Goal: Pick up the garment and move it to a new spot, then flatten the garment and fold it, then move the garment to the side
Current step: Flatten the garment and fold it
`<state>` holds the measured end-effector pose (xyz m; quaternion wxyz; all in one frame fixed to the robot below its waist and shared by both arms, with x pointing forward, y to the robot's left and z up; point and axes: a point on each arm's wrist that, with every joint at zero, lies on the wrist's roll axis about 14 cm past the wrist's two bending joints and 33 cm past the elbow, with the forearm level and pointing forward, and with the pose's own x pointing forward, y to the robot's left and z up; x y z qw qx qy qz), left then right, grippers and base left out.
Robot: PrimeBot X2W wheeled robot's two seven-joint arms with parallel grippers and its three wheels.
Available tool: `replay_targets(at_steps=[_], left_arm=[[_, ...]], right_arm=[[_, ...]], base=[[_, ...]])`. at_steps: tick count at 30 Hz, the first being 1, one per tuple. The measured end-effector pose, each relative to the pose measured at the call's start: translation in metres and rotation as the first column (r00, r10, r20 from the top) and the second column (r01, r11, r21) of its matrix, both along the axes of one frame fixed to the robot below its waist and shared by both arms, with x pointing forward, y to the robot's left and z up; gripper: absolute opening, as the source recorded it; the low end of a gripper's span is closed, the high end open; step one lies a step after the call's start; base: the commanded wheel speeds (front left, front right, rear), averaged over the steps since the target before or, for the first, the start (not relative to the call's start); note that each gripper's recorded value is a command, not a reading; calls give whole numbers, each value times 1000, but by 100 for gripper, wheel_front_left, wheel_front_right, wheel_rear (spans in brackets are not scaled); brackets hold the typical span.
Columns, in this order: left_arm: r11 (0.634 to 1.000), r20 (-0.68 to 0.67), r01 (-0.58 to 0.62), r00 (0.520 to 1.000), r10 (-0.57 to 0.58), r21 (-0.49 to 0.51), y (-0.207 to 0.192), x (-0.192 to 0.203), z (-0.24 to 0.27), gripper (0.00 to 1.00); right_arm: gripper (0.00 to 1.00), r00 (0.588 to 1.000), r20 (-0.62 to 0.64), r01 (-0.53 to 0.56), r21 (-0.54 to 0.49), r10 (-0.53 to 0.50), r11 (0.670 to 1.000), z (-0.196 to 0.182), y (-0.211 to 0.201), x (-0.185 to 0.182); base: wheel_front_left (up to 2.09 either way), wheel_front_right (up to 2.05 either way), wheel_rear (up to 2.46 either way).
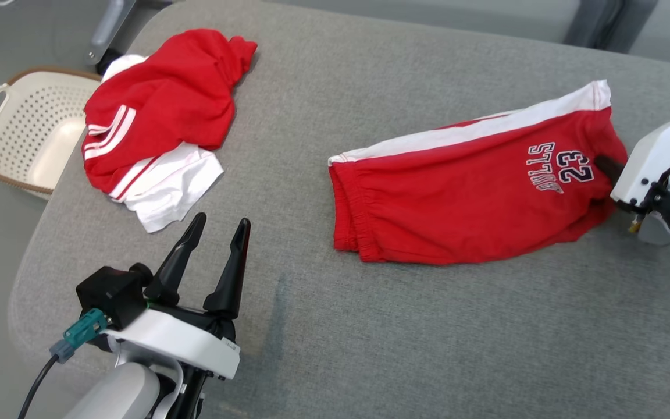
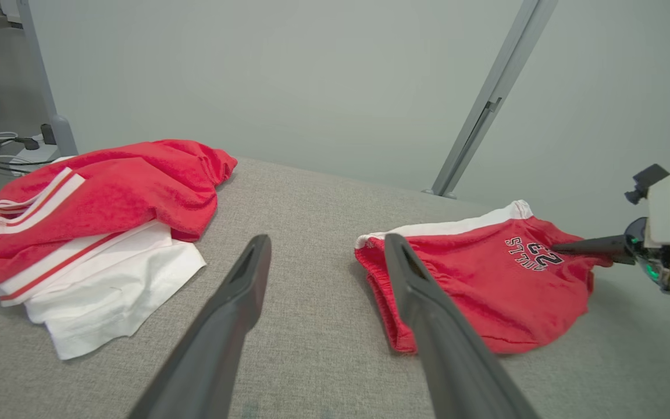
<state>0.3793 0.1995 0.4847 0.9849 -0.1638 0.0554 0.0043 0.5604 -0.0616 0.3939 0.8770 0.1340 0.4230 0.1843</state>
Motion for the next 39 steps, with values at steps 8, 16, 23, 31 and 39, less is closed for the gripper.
replay_targets(at_steps=[8, 16, 23, 31, 39], left_arm=[[997, 27, 73, 997, -73, -8, -23, -4, 6, 100], [984, 71, 176, 982, -174, -19, -56, -6, 19, 100], [976, 93, 220, 972, -218, -8, -74, -6, 24, 100], [981, 128, 194, 973, -191, -11, -72, -8, 34, 100], [987, 118, 161, 981, -156, -27, -64, -18, 29, 100]], right_arm=[[0, 993, 42, 106, 73, -109, 992, 13, -33, -29], [0, 966, 96, 232, 78, -239, 970, 18, -91, -65], [0, 930, 150, 329, 71, -336, 942, 22, -137, -89], [0, 907, 255, 322, 91, -335, 942, 50, -144, -90], [0, 919, 363, 148, 44, -154, 988, 78, -98, -75]], base=[[0, 0, 0], [0, 0, 0], [0, 0, 0], [0, 0, 0], [0, 0, 0]])
